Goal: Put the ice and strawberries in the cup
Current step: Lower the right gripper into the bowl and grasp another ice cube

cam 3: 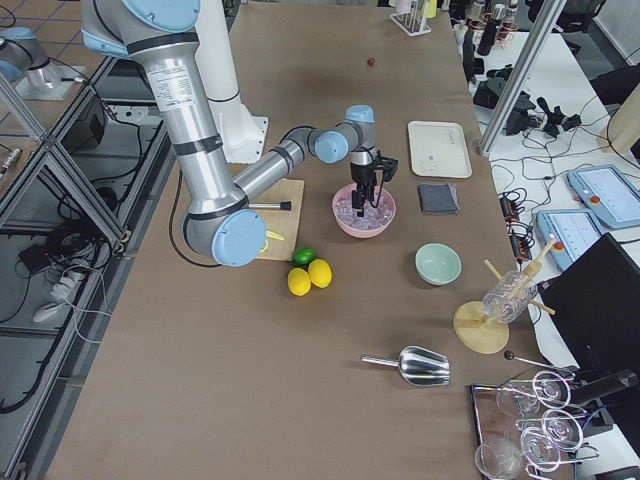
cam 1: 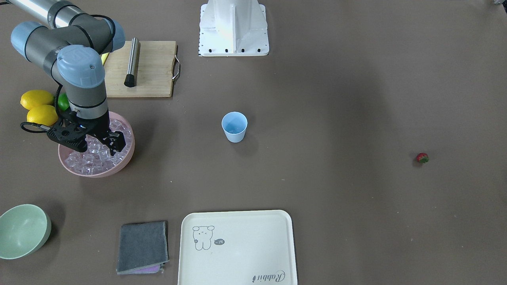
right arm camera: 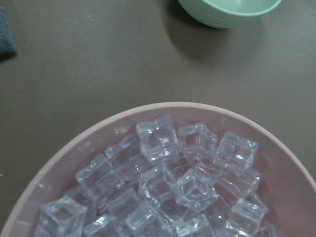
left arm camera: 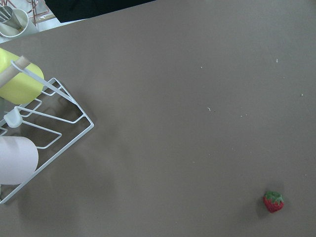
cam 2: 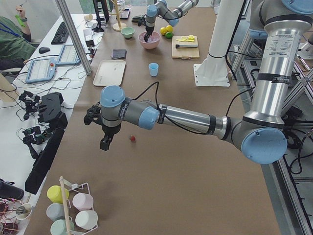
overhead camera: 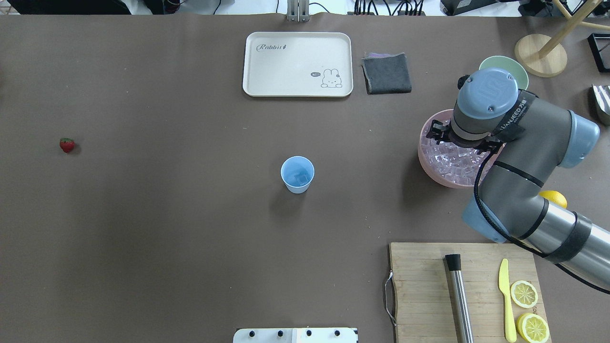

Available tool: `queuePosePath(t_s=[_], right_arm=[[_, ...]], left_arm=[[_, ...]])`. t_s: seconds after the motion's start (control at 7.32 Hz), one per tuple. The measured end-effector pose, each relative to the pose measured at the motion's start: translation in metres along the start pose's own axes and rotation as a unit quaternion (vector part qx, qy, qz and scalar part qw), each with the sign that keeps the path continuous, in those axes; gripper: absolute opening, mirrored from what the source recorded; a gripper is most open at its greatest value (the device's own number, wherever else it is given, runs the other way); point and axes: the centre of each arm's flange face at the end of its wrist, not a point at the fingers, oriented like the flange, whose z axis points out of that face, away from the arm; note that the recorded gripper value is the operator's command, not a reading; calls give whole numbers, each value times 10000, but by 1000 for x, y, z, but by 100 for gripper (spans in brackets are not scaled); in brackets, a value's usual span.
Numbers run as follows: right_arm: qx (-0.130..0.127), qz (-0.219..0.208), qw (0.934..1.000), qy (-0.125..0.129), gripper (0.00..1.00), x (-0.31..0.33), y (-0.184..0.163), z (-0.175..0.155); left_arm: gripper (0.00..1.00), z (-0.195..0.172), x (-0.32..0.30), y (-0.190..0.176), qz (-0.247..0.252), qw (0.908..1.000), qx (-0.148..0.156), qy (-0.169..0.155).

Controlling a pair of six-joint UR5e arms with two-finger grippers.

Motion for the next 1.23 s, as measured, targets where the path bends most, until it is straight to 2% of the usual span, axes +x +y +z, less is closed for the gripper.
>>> queuePosePath(t_s=[0.55, 0.68, 0.82, 0.96, 1.09, 1.23], right_arm=[[-27, -9, 10000, 94, 97, 2, 0, 10], [-29, 3, 10000, 91, 93, 1, 0, 10], [-32, 29, 10000, 84, 78, 0, 0, 9], [-36, 54, 9999, 81, 69, 0, 0, 9], [-39, 69, 9999, 86, 55, 1, -1, 9], [-40, 73, 9999, 98, 53, 3, -2, 10]], left_arm=[[98, 1, 4, -3, 38, 10000, -2, 11], [98, 1, 5, -5, 51, 10000, 0, 14], [98, 1, 6, -7, 61, 10000, 7, 15], [98, 0, 7, -9, 71, 10000, 12, 18], [98, 0, 9, -11, 85, 10000, 13, 21], [98, 1, 10, -13, 101, 9999, 15, 25]])
